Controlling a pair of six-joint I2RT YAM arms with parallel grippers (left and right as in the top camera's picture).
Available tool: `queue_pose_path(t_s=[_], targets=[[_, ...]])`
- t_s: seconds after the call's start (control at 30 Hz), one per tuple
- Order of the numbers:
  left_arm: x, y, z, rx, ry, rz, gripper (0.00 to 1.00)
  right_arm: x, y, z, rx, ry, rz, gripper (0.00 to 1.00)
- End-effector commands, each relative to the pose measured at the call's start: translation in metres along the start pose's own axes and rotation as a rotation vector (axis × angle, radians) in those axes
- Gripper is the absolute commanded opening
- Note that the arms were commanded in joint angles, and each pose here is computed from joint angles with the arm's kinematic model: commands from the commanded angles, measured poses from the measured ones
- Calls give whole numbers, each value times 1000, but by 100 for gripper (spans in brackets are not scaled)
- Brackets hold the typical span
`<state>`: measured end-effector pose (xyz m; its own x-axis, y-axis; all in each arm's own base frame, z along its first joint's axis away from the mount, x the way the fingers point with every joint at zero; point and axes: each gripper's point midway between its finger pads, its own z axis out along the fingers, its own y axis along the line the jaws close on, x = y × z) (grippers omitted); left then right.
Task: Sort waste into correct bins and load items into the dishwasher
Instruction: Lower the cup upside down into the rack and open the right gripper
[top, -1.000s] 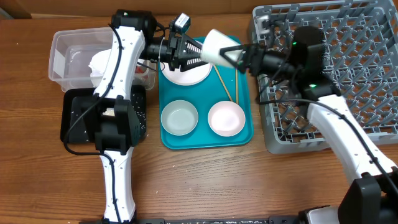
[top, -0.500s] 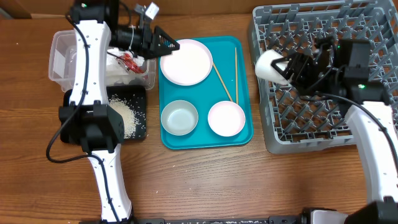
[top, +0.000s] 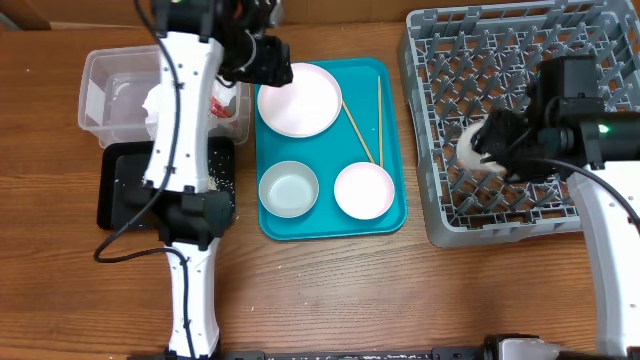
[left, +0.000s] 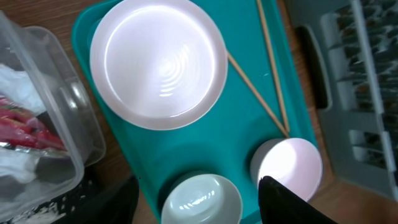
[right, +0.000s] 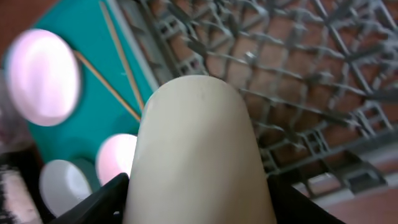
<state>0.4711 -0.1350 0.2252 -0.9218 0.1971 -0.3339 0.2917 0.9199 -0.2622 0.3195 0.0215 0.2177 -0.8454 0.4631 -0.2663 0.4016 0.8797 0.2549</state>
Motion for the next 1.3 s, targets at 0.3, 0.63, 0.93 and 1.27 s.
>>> queue_pose_path(t_s=[0.3, 0.63, 0.93, 1.27], targets=[[1, 6, -4, -191, -4, 17, 69, 32, -35, 40, 195, 228, -10, 56], [1, 6, -4, -191, -5, 17, 69, 40, -43, 72, 221, 287, -8, 58], [1, 6, -4, -191, -2, 17, 73, 41, -43, 79, 217, 287, -8, 76], [1, 6, -4, -191, -2, 17, 75, 41, -42, 76, 214, 290, -7, 86]])
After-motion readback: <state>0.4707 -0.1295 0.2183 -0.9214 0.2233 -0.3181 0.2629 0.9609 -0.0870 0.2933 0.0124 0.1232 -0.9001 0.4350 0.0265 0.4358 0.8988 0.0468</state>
